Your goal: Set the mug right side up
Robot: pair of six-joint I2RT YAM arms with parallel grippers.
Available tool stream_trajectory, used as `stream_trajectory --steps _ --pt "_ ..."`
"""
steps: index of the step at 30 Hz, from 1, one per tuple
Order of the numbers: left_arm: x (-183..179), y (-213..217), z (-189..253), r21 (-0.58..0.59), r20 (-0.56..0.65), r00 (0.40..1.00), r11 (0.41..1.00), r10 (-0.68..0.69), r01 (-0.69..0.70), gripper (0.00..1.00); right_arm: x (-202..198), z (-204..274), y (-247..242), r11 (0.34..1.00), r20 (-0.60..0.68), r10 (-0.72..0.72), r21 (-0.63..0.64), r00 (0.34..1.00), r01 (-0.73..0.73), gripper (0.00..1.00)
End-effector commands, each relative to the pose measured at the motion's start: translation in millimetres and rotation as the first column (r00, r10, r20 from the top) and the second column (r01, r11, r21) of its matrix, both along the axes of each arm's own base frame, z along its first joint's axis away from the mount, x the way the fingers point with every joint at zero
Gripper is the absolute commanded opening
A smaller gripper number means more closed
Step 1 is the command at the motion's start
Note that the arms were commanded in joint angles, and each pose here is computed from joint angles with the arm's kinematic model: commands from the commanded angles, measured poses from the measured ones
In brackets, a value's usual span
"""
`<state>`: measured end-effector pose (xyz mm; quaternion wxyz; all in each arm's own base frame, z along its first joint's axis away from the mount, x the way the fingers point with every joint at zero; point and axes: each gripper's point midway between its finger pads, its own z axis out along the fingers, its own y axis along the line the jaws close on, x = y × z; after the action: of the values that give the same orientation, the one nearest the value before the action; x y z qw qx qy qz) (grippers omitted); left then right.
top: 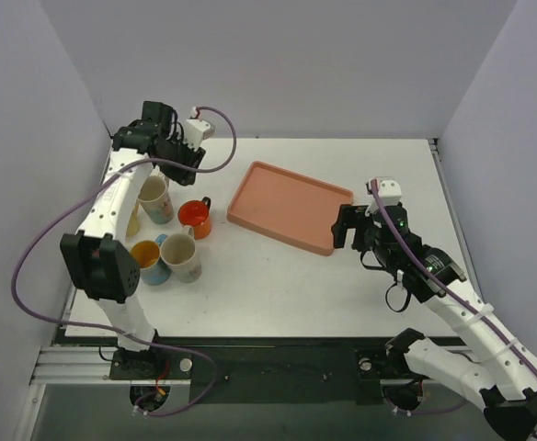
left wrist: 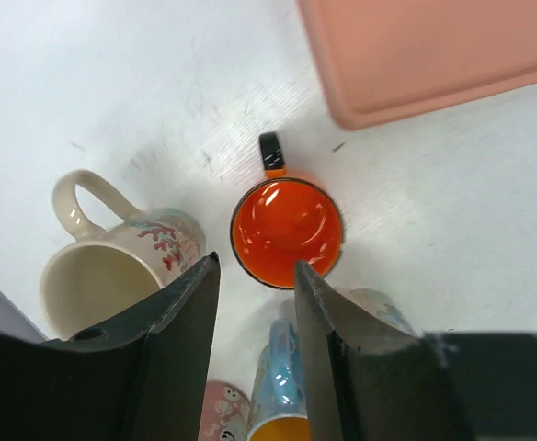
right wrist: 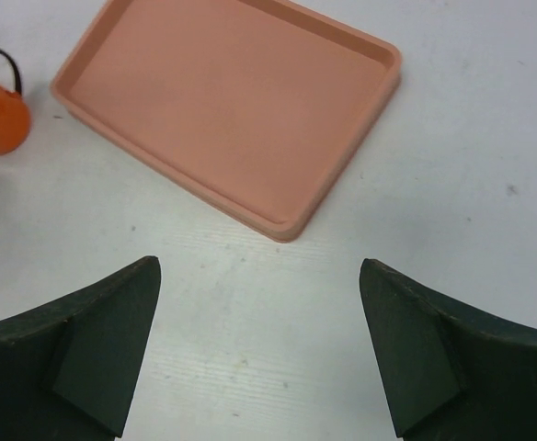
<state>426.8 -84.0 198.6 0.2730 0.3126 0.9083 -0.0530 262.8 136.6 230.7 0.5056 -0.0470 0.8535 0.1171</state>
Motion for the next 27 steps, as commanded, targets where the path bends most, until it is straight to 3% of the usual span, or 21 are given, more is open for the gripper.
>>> stream_trajectory --steps 1,6,8,9,10,11,12,14,20,24,27 --pt "-34.5 -49.4 80.6 -0.173 0.194 0.976 0.976 -0.101 0.135 0.48 -4.1 -15.4 -43.8 0.992 -0.005 -0.112 -0.067 0.994 0.111 0.84" --pt "-61.5 -39.7 113.7 -0.352 0.258 0.959 0.936 0.118 -0.021 0.48 -11.9 -32.0 -98.3 0.948 0.035 -0.281 -0.145 0.959 0.284 0.84" --pt "-74.7 -21.9 86.2 -0.405 0.243 0.945 0.908 0.221 -0.108 0.48 -17.0 -39.9 -115.3 0.927 0.049 -0.335 -0.163 0.941 0.339 0.84" --pt "-78.1 -18.8 109.9 -0.444 0.343 0.906 0.893 0.248 -0.076 0.51 -19.8 -46.0 -123.2 0.914 0.049 -0.363 -0.174 0.931 0.365 0.84" --pt "-85.8 -7.0 86.7 -0.438 0.328 0.9 0.89 0.287 -0.124 0.6 -22.6 -43.7 -128.1 0.907 0.066 -0.387 -0.155 0.92 0.392 0.84" --pt "-89.8 4.4 111.5 -0.459 0.435 0.831 0.879 0.347 -0.127 0.65 -23.3 -46.6 -130.4 0.902 0.072 -0.399 -0.151 0.914 0.405 0.84" --pt "-102.7 13.4 102.7 -0.463 0.46 0.805 0.875 0.375 -0.143 0.73 -25.3 -42.8 -131.5 0.902 0.093 -0.4 -0.133 0.912 0.41 0.84" --pt "-110.2 27.5 95.1 -0.455 0.523 0.746 0.875 0.411 -0.163 0.8 -27.3 -53.4 -135.1 0.896 0.108 -0.416 -0.122 0.903 0.427 0.84" --pt "-124.3 47.2 40.5 -0.426 0.521 0.727 0.874 0.447 -0.232 0.81 -27.9 -71.1 -142.1 0.88 0.157 -0.45 -0.091 0.879 0.467 0.84" --pt "-126.6 62.7 39.7 -0.448 0.566 0.646 0.849 0.512 -0.28 0.91 -28.9 -79.3 -142.7 0.879 0.165 -0.452 -0.083 0.877 0.469 0.83" --pt "-127.0 65.1 13.6 -0.448 0.531 0.656 0.835 0.536 -0.32 0.91 -28.4 -82.8 -145.2 0.873 0.177 -0.461 -0.085 0.869 0.481 0.84"
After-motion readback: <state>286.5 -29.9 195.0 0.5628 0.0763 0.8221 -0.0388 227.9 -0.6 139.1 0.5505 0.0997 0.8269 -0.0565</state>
